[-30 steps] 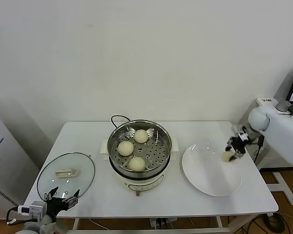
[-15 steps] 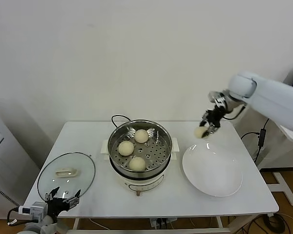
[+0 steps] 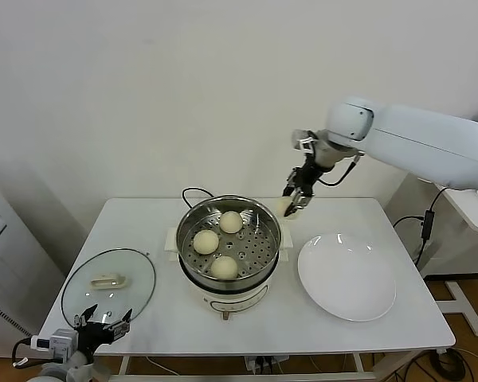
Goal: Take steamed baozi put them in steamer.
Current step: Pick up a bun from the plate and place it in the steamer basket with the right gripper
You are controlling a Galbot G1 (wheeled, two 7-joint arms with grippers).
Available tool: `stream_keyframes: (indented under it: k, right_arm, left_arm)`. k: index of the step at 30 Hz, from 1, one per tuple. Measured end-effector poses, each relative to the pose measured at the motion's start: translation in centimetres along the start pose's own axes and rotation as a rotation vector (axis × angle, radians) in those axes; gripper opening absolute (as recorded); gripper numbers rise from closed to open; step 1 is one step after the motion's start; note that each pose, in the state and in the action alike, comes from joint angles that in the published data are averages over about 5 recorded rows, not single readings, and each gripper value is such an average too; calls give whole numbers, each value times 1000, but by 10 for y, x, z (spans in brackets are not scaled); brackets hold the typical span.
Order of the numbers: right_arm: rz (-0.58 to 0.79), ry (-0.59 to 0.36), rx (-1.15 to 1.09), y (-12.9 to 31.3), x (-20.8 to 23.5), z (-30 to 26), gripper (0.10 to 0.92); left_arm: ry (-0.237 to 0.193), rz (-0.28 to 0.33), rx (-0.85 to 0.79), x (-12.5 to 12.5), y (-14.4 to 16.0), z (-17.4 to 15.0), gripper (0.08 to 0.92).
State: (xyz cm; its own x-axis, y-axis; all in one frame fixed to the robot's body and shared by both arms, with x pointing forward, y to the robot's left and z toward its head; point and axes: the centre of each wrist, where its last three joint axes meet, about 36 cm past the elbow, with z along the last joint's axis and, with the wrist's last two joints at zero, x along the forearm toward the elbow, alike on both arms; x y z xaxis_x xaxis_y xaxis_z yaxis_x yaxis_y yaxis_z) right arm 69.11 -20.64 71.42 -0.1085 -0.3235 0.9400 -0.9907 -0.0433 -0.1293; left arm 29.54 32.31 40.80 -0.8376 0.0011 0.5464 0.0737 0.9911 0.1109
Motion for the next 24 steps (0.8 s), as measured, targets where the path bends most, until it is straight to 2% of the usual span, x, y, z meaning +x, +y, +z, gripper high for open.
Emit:
stream_keyframes:
  k: [11,24]
  right_arm:
    - [-28,36,25,-1,-46,-43,484]
    - [-53,75,45,6,-102,-54,484]
  left_arm:
    - [4,-2,1,-2,1,1,823]
    - [3,-5,4,-4,2,1,823]
